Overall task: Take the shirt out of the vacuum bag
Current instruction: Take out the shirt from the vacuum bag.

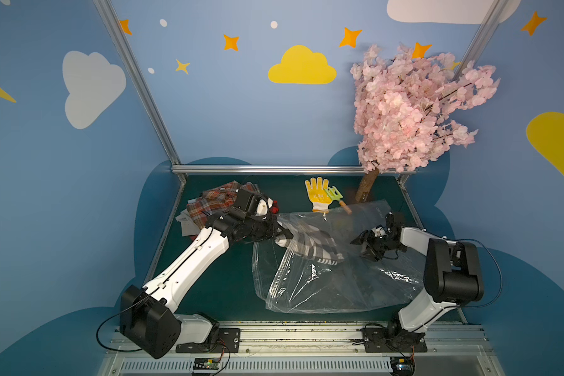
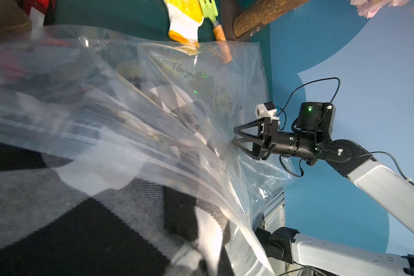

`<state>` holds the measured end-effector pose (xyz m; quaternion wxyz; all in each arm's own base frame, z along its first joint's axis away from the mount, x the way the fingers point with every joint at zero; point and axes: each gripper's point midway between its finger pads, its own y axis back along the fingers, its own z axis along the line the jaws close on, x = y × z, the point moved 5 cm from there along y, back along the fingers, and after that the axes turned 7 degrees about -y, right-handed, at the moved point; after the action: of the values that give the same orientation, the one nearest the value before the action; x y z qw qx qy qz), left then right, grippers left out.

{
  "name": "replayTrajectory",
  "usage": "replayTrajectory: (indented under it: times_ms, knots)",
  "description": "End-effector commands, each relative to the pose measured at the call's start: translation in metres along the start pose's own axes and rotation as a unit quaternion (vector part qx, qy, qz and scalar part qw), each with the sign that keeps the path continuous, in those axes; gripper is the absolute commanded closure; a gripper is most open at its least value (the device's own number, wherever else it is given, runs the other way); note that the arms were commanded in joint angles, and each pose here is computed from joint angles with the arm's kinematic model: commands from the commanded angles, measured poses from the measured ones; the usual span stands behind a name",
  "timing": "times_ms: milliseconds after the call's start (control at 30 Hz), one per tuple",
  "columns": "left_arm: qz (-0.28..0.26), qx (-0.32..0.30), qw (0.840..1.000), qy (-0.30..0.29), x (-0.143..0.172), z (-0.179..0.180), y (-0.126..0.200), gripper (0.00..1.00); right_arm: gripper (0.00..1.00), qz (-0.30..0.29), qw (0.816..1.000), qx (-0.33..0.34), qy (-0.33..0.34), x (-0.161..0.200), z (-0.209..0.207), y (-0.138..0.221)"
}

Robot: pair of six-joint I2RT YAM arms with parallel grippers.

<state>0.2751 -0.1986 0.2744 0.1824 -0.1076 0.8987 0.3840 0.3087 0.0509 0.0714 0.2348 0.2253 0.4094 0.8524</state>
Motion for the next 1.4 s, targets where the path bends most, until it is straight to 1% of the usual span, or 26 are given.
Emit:
replayTrajectory:
  times_ms: [0,167,267,433,533,700,867,1033,1133,1267,1367]
  knots:
    - [-0.054,0.016,0.998,-0.042,-0.024,-0.022,0.032,0.95,0.31,-0.018,0.997,0.067,-0.025,-0.004,-0.033,-0.01]
    - [-0.096,0.008,0.993,-0.071,-0.05,-0.039,0.067,0.95,0.31,-0.016,0.998,0.062,-0.022,-0.005,-0.032,-0.01]
    - [-0.12,-0.025,0.989,-0.083,-0.063,-0.039,0.086,0.95,0.31,-0.015,0.998,0.061,-0.02,-0.005,-0.031,-0.01]
    - [-0.168,-0.044,0.98,-0.102,-0.082,-0.05,0.122,0.95,0.31,-0.012,0.998,0.06,-0.017,-0.005,-0.03,-0.011]
    - [-0.185,-0.051,0.974,-0.119,-0.089,-0.059,0.137,0.94,0.31,-0.01,0.998,0.058,-0.017,-0.006,-0.029,-0.011]
    - [-0.208,-0.068,0.966,-0.135,-0.103,-0.063,0.156,0.94,0.31,-0.006,0.998,0.057,-0.012,-0.007,-0.028,-0.012]
    - [-0.22,-0.085,0.961,-0.144,-0.13,-0.06,0.164,0.94,0.31,-0.003,0.999,0.053,-0.009,-0.007,-0.026,-0.011]
    - [-0.229,-0.102,0.956,-0.151,-0.169,-0.052,0.164,0.95,0.32,-0.001,0.999,0.05,-0.009,-0.007,-0.025,-0.012]
    - [-0.241,-0.087,0.954,-0.158,-0.196,-0.048,0.163,0.94,0.32,0.003,0.999,0.048,-0.008,-0.007,-0.024,-0.012]
    - [-0.26,-0.058,0.954,-0.141,-0.232,-0.028,0.154,0.94,0.32,0.007,0.999,0.045,-0.006,-0.007,-0.022,-0.012]
    - [-0.275,-0.023,0.952,-0.128,-0.257,-0.011,0.147,0.94,0.33,0.01,0.999,0.046,-0.003,-0.008,-0.02,-0.012]
